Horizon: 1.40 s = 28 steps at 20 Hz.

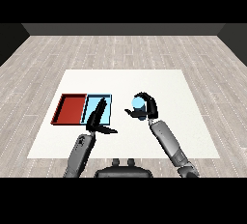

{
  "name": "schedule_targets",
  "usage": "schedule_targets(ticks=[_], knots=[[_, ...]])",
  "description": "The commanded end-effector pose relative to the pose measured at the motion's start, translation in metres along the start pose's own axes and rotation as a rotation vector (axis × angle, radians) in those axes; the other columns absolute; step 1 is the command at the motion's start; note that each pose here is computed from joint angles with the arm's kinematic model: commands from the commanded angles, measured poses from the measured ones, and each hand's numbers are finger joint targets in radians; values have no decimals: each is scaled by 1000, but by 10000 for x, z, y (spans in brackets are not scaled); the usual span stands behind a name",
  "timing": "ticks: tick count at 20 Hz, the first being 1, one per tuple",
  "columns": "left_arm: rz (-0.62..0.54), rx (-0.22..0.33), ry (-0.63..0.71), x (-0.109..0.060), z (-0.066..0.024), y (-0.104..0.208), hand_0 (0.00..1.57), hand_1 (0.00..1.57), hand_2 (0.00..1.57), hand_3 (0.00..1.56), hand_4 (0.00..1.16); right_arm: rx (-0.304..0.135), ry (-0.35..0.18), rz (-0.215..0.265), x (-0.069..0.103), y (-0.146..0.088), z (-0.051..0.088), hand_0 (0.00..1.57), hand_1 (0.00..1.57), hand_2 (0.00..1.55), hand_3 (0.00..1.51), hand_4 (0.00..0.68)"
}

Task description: Pick the blue can and put it in the blue box

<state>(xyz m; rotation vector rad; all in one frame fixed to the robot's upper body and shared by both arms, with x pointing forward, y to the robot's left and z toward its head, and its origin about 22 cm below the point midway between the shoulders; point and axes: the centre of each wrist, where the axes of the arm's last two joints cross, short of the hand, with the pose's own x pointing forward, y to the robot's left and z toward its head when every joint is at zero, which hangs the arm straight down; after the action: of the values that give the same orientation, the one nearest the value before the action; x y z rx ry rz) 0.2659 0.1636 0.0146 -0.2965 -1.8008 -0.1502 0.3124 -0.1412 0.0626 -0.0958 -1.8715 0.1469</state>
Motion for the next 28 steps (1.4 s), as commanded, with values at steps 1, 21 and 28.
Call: schedule_targets(ticks=[1, 21, 28], knots=[[32, -14, 30, -60, -289, -139, 0, 0, 0, 0, 0, 44, -21, 26, 153, -81, 102, 1458, 1458, 1456, 1397, 612], [63, -23, 96, -266, -199, -390, 0, 0, 0, 0, 0, 103, -47, -13, 215, 315, 8, 1486, 1486, 1466, 1399, 610], [50, 1, 112, -446, -232, -420, 0, 0, 0, 0, 0, 110, -41, -23, 379, 450, -98, 1469, 1469, 1457, 1394, 611]])
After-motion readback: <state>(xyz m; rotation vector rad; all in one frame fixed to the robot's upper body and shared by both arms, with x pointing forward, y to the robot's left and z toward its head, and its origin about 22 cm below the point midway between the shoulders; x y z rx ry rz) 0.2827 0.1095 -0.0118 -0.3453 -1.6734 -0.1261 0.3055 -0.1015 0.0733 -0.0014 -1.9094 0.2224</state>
